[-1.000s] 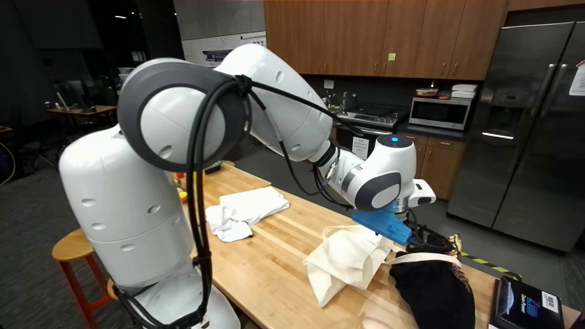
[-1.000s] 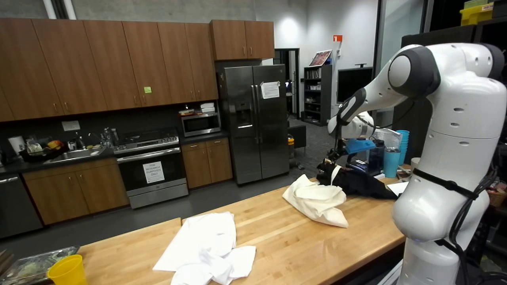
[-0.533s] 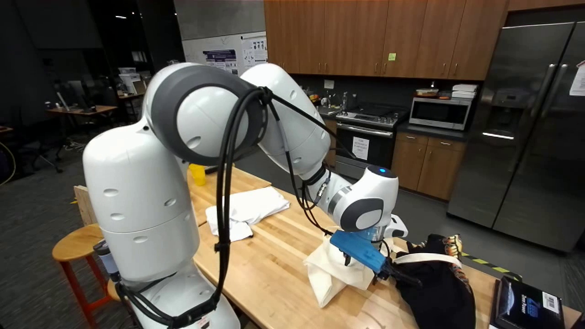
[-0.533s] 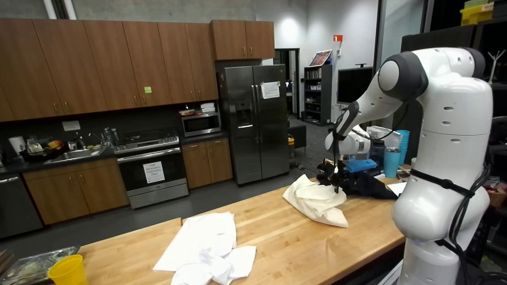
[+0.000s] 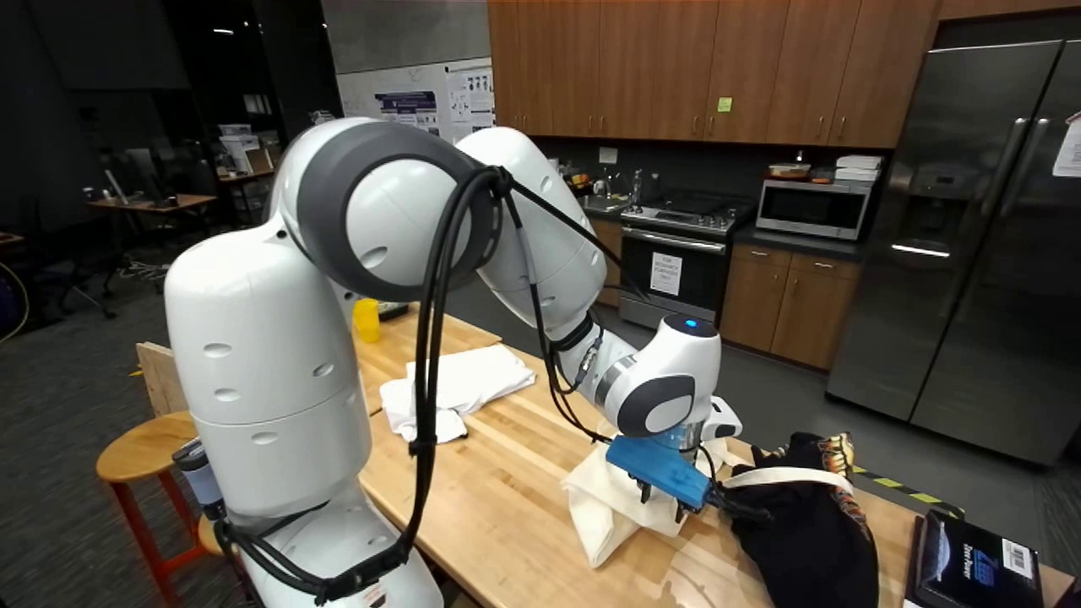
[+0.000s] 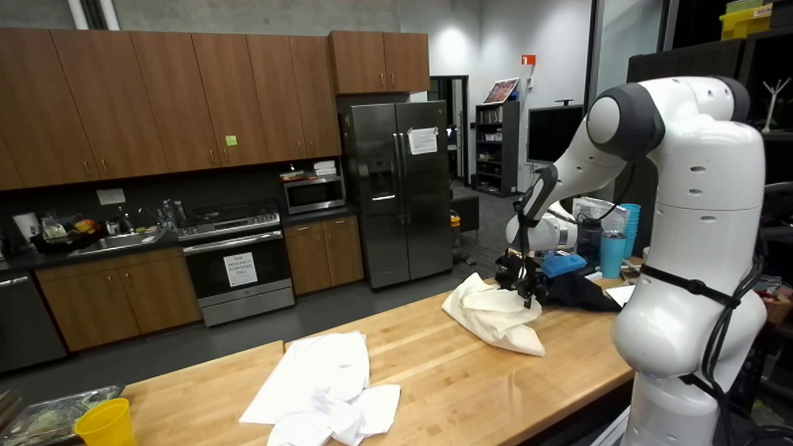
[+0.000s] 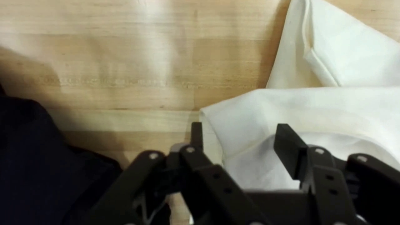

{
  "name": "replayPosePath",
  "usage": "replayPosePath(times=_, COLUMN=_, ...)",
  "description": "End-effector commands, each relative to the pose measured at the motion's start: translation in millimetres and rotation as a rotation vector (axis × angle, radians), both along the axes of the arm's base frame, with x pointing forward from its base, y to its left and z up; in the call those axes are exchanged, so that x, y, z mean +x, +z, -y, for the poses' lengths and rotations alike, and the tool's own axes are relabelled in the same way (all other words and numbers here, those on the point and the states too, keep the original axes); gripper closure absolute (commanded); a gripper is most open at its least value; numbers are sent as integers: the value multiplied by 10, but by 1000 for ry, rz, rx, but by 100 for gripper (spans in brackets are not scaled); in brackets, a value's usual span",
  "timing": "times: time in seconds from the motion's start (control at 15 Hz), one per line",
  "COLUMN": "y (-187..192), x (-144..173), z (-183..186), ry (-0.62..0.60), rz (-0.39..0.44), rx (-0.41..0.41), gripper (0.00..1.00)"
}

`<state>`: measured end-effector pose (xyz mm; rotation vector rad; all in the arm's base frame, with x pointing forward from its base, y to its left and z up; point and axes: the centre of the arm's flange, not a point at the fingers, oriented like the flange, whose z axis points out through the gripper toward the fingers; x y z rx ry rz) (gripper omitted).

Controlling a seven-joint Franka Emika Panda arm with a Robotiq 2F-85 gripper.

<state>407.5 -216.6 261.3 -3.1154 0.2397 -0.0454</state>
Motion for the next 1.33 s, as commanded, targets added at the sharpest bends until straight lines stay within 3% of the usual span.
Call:
replayPosePath(times=0.0, y=7, x=8, z=-124, ry=83, rz=64, rx=-21, gripper=69)
replayPosePath(times=0.27, y=0, x=63, z=-262, ry=134, rz=94, rx=-39, gripper=100)
replayPosePath(times=0.67, y=99, x=224, z=-735, ry=266, rz=106, rx=-32, gripper=98)
replayPosePath(times=1.27, y=84, x=266, z=-2377, ry=730, rz=10, rx=105, gripper=98)
